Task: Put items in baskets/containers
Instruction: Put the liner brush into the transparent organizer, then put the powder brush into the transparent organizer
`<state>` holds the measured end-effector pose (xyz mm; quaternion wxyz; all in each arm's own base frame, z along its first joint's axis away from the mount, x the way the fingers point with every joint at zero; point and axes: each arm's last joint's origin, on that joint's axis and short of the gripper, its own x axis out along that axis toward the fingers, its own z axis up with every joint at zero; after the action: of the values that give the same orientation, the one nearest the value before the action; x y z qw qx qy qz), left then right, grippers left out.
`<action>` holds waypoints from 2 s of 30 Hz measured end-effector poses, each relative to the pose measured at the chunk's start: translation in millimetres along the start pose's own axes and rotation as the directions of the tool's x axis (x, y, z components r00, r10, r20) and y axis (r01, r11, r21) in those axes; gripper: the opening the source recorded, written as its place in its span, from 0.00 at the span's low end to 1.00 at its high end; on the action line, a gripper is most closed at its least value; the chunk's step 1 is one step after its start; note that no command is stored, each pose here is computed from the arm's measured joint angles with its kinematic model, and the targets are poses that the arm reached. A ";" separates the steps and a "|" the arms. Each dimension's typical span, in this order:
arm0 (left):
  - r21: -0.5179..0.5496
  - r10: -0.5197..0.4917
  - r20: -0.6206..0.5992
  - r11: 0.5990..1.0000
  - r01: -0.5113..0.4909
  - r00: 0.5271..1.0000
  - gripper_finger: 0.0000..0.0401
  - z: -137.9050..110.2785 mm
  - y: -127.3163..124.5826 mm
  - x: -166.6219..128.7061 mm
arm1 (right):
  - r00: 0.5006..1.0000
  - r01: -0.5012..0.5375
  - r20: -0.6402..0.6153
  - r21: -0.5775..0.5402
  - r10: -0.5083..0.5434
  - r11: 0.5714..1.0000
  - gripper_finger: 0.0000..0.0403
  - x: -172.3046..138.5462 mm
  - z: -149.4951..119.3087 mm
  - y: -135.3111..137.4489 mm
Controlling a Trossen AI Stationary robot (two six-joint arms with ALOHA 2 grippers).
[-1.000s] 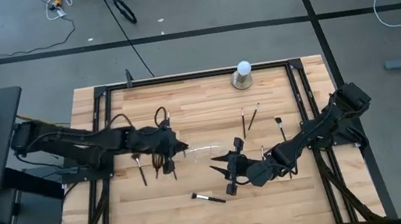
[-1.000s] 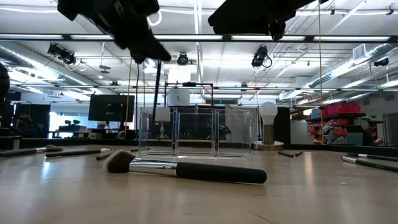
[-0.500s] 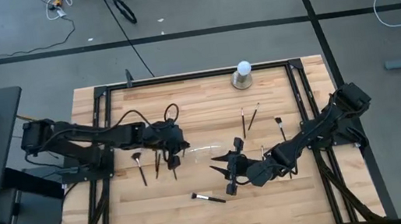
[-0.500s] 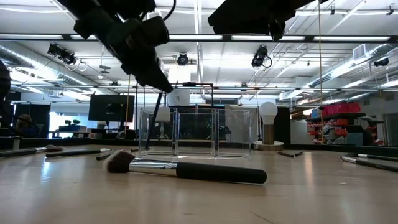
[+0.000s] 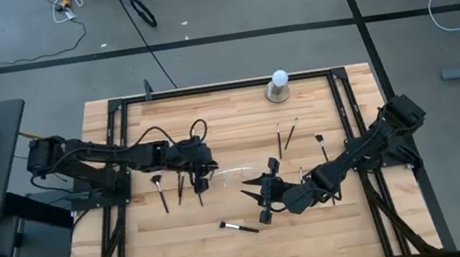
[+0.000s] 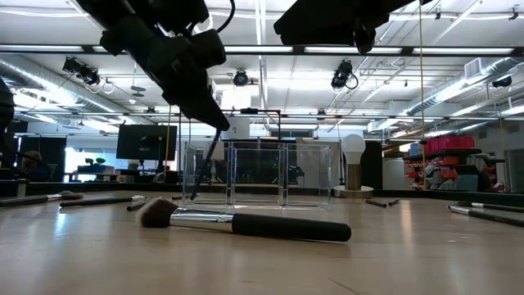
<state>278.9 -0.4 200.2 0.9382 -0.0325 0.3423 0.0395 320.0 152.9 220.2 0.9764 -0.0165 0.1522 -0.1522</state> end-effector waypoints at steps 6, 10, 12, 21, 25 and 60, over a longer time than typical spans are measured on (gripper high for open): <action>-0.015 0.074 0.029 0.997 -0.073 0.997 0.31 2.9 2.0 -0.4 | 1.000 0.000 0.000 0.000 0.000 1.000 0.29 0.1 -0.1 0.0; -0.023 0.086 0.054 0.996 -0.085 0.995 0.36 11.4 1.9 -6.3 | 1.000 0.000 -0.001 -0.005 0.000 1.000 0.29 0.1 -0.2 0.0; -0.025 0.080 0.081 0.997 -0.078 0.993 0.37 19.6 0.4 -14.1 | 1.000 0.001 -0.004 -0.019 -0.001 1.000 0.29 0.2 -0.5 -0.2; -0.002 -0.029 0.095 1.000 0.029 0.995 0.34 28.4 -33.7 -60.9 | 0.999 0.025 -0.024 -0.045 -0.027 0.999 0.29 7.0 -9.4 -10.7; -0.008 -0.043 0.071 0.999 0.044 0.997 0.31 18.4 -61.0 -71.3 | 0.999 -0.008 -0.032 -0.023 0.007 1.000 0.29 9.4 -20.7 -16.3; -0.326 0.169 0.310 0.943 -0.062 0.935 0.28 -74.3 -187.0 -7.7 | 0.844 -0.468 -0.302 -0.008 0.444 0.884 0.55 51.2 -104.3 51.9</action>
<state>243.5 -193.4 154.8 0.9615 -0.1522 0.1691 0.1538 350.1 188.2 101.8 0.9497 0.0028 0.3000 0.0900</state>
